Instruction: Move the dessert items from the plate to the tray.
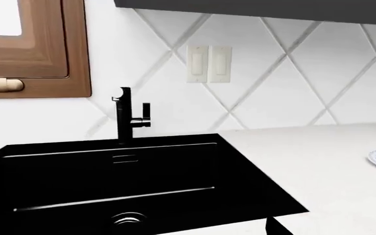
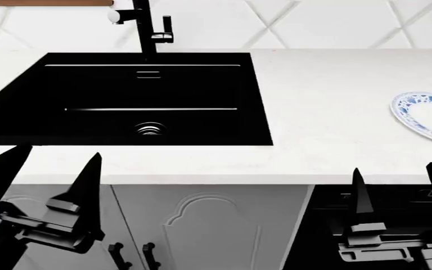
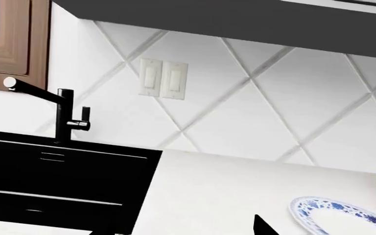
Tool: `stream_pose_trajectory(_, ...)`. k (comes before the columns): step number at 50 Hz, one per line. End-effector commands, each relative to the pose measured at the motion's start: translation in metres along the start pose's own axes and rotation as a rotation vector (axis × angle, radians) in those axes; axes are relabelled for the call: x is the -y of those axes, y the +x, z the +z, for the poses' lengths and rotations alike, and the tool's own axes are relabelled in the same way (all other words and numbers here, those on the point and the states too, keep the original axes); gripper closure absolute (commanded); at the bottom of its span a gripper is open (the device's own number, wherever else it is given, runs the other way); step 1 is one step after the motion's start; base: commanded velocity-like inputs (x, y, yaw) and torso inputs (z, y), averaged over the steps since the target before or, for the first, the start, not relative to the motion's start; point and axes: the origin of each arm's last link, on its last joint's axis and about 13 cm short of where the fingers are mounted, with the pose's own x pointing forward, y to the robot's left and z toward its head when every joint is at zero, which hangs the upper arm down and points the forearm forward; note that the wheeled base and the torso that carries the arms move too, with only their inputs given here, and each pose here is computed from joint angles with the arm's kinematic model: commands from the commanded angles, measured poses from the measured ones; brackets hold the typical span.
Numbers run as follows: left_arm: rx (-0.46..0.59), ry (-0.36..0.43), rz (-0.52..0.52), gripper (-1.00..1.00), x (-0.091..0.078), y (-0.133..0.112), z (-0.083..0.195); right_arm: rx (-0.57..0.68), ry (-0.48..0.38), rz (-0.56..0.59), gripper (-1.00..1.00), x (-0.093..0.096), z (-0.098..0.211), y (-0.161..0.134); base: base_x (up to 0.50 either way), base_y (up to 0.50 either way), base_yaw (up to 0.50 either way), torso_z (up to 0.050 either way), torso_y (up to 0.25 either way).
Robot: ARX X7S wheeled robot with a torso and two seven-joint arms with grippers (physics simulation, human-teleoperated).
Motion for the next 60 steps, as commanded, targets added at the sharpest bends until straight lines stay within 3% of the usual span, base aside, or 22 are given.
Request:
stream_pose_trajectory(1,0.028,0.003,0.026,-1.00,0.000,-0.003,0.000,0.001,0.000,0.001,-1.00,0.000,0.000,0.001,0.00,0.50,0.00,0.000,0.000)
stream_pose_trajectory(60,0.047,0.000,0.051,-1.00,-0.005,0.000,-0.015,0.009,-0.006,0.008,-1.00,-0.001,0.002,-0.001,0.00,0.50,0.00,0.000,0.000)
